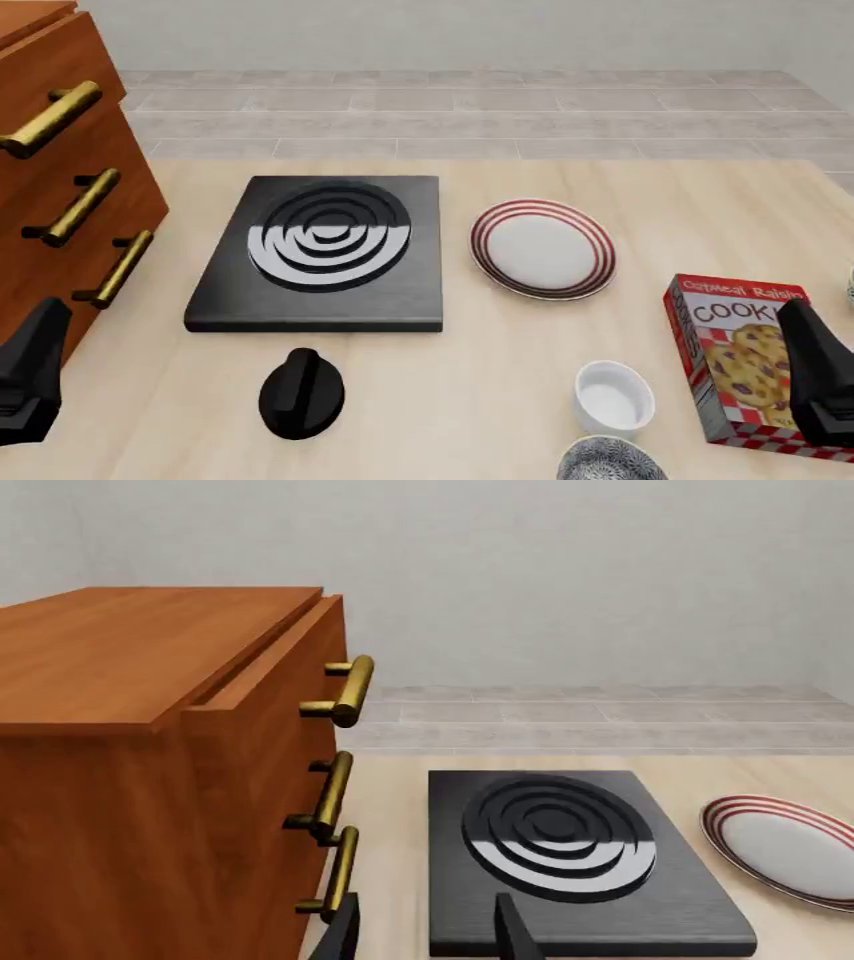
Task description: Pick the akita bowl next to the ramekin and place it on the plate.
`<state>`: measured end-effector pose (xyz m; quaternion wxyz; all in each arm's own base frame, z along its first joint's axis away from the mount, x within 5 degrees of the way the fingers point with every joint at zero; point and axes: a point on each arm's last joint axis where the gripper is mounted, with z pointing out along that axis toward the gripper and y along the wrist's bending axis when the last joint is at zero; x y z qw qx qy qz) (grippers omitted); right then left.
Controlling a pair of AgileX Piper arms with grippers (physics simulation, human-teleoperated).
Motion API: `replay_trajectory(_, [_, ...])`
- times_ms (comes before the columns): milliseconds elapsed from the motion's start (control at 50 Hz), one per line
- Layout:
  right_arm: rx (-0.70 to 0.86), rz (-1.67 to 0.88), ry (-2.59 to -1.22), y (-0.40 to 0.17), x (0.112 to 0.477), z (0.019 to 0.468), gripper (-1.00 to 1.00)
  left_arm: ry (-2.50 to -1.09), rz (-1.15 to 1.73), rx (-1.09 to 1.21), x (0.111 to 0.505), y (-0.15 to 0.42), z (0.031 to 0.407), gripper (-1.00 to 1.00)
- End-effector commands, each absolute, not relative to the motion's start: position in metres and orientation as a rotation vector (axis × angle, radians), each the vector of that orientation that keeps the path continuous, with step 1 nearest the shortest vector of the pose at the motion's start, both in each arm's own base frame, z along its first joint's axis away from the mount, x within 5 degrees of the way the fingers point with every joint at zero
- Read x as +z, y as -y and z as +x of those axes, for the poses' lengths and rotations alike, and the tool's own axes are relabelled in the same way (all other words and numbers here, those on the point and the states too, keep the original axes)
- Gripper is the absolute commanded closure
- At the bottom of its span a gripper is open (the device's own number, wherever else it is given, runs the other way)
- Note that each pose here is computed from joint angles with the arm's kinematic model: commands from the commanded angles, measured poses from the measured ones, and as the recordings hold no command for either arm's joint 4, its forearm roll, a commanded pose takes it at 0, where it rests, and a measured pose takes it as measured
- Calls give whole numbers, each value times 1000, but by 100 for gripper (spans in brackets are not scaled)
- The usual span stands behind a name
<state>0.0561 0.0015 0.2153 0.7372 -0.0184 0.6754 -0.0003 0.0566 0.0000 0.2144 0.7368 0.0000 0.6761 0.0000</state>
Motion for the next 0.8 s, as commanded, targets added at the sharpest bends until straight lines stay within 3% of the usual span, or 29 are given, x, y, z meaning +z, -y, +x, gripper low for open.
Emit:
replay_trajectory(20, [2, -58, -1480, -2, 220, 56, -100, -1485, 0, 0, 214, 0, 57, -100])
replay_trajectory(800, [50, -183, -1492, -6, 263, 42, -100, -1485, 0, 0, 214, 0, 57, -100])
